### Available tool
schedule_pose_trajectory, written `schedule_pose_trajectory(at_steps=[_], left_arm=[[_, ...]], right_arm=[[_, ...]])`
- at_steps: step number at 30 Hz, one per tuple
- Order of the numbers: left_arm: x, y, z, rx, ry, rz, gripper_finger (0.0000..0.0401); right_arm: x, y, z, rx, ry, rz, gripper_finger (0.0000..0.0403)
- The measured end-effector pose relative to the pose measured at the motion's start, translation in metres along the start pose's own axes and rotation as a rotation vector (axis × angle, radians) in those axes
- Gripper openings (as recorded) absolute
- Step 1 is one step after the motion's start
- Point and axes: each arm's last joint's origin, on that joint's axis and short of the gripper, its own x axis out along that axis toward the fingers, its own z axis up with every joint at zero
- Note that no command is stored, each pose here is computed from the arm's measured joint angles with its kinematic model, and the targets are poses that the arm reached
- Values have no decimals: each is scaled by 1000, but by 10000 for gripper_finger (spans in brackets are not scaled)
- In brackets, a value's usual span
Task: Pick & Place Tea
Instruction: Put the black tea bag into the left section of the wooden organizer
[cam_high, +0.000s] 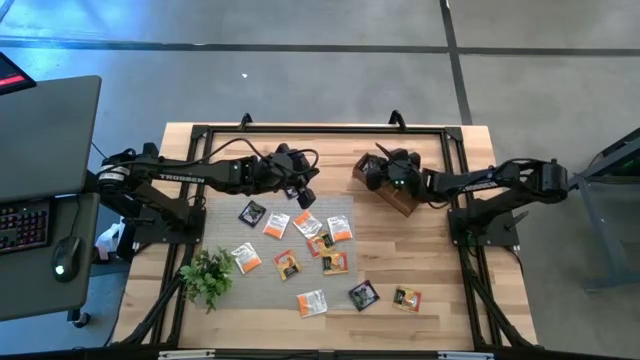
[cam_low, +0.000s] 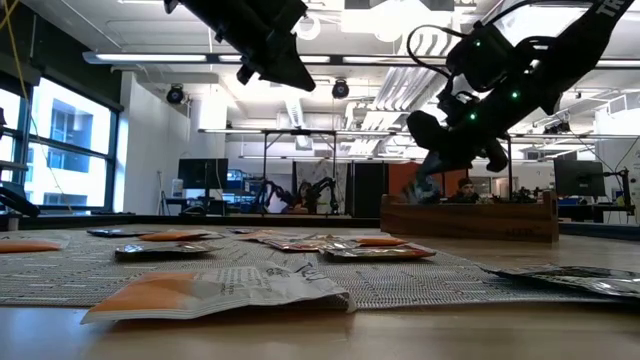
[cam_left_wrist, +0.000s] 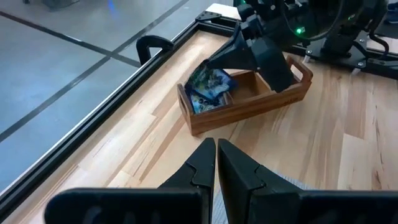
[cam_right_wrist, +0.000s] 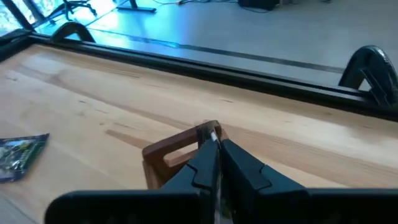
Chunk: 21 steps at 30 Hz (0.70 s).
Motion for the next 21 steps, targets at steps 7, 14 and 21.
schedule_pose_trajectory(at_steps=[7,14,21], left_arm=[[0,0,0,0,0,-1,17],[-1,0,0,2,7,0,17],[-28,6,7,-28,-3,-22,17]], right_arm=[[0,0,0,-9,3,-2,52],[-4,6,9,-162,-60,72,84],[-12,11,2,-245,31,189,62]])
